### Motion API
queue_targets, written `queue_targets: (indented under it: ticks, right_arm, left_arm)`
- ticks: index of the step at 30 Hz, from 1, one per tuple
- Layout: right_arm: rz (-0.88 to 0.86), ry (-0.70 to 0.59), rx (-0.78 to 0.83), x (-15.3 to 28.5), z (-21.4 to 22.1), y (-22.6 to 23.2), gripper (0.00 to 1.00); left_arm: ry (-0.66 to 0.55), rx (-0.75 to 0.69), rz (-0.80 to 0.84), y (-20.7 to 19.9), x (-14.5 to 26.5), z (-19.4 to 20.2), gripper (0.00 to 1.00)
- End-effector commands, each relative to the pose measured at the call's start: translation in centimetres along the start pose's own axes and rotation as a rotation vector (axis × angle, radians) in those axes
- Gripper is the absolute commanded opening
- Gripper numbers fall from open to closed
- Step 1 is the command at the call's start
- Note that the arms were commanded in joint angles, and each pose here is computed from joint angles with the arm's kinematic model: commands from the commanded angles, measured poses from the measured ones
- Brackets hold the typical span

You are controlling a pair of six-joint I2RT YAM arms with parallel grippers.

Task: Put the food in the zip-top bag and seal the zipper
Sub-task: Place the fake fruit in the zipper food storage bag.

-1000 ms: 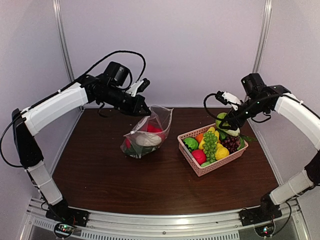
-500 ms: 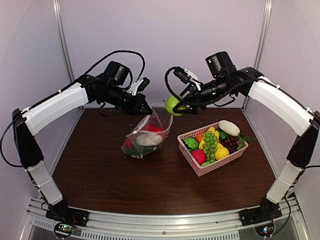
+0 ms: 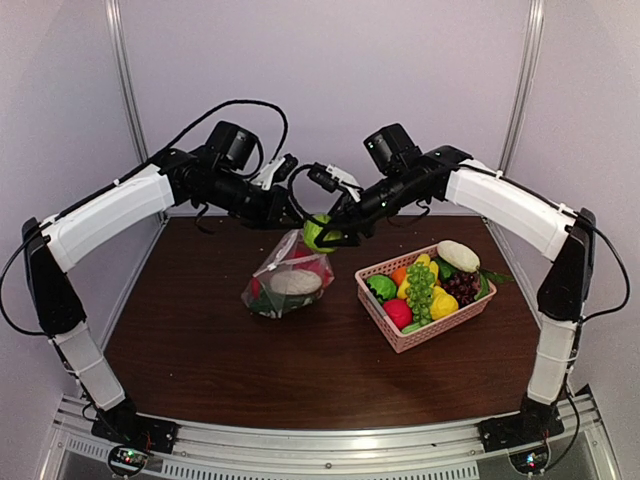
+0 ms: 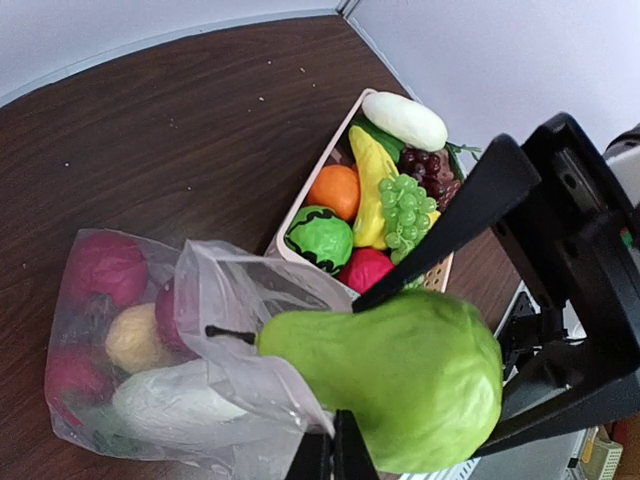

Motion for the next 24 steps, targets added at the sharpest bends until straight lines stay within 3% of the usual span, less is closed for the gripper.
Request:
queue_targets:
  ticks: [1,8,19,24]
  right_arm:
    - [-0.039,0.021,0.092,0.8,-0.1,3.6,0.52]
    - [-0.016,-0.036,0.109,4.9,-0.3,6.3,0.53]
    - [-0.041,0.048,0.047,2.3,1.3,5.2,0.52]
    - [-0.029,-0.027,0.099,5.0,-0.2,7.1,0.51]
  left_arm:
    - [-0.091,-0.035,0.005,-1.1,2.1,-1.5,0.00]
    - [-0.083,-0.038,0.003,-1.0,1.8,-1.4,0.00]
    - [-0.095,-0.043,0.008,-1.3,2.5,-1.5,0.00]
    - [-0.076,-0.042,-0.008,-1.1,2.3,-1.1,0.00]
Point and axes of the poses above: each gripper's point midway between its finger pads, its own x axis back along the fingers, its own y axis along the line the jaws close on, z = x × y, the point moved 8 cm from there along x, back along the fingers, and after that the axes turned 14 degrees about -x, right-handed, at the moved point
